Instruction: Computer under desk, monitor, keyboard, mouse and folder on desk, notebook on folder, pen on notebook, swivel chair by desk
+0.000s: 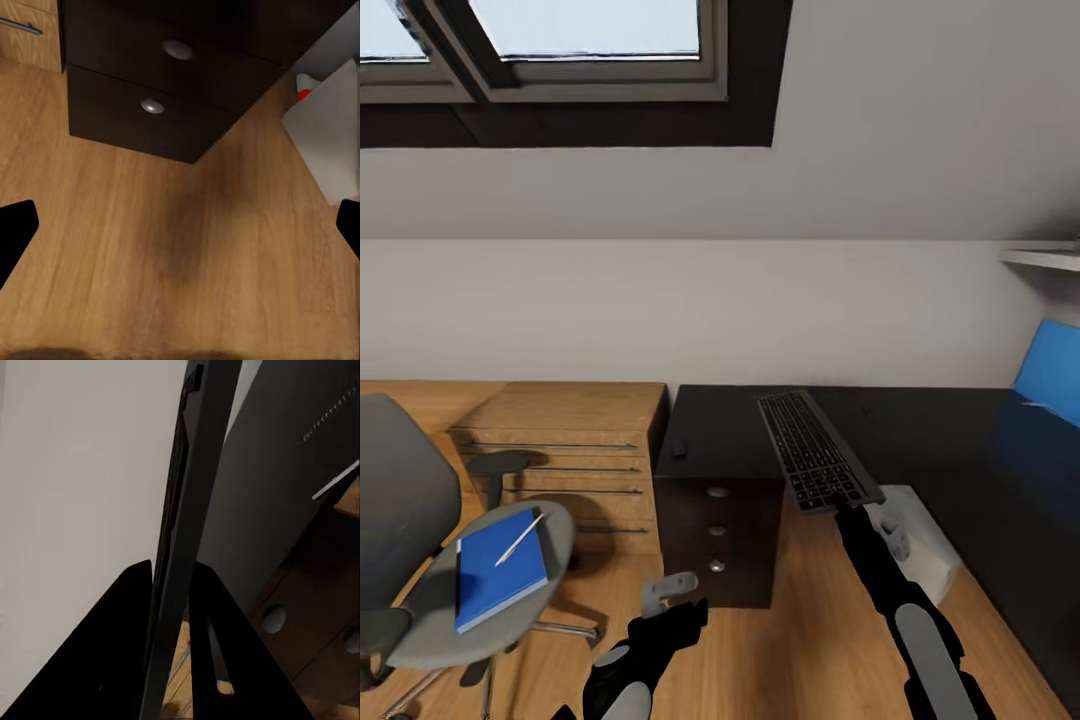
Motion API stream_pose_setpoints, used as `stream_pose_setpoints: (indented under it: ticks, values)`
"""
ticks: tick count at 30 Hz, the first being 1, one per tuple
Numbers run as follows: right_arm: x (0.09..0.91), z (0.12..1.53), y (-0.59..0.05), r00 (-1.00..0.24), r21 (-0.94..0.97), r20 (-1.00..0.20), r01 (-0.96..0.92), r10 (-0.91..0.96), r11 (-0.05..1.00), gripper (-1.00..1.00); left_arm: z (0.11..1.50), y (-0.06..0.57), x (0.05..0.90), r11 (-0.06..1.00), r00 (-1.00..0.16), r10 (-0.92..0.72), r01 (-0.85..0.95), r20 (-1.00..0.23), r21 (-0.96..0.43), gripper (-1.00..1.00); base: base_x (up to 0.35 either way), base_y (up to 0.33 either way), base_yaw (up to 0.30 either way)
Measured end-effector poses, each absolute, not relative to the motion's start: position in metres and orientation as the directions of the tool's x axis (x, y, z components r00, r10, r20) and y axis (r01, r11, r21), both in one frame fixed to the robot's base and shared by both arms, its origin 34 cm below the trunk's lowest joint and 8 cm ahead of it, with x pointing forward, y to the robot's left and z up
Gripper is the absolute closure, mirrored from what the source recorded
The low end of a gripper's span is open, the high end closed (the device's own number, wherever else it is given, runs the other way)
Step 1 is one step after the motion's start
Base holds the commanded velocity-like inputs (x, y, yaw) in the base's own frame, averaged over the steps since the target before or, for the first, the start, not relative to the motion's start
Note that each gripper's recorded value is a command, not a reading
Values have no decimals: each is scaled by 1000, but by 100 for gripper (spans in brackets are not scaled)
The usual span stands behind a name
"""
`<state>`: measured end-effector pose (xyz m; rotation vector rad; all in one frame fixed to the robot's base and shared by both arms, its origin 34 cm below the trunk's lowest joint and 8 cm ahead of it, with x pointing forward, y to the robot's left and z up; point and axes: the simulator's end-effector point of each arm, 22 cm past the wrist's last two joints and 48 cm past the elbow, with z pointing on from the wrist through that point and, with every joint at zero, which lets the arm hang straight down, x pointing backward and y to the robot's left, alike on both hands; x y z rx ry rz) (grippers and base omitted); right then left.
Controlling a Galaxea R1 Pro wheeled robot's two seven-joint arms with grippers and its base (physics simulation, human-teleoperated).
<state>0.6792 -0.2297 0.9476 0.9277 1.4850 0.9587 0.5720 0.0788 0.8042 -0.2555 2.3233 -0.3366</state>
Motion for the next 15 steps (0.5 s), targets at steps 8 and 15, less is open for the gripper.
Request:
stream_pose_setpoints:
  ticks: [8,15]
  values:
    - [678,952,-231,-112,931,-352,65,929,361,100,808,76,570,953,-697,-263,-82,-667,-290,-100,-288,-216,0]
    - [677,949,-232,-120,929,-349,90,930,360,100,820,80,572,954,-689,-266,-86,-674,-288,-100,-322,-113,0]
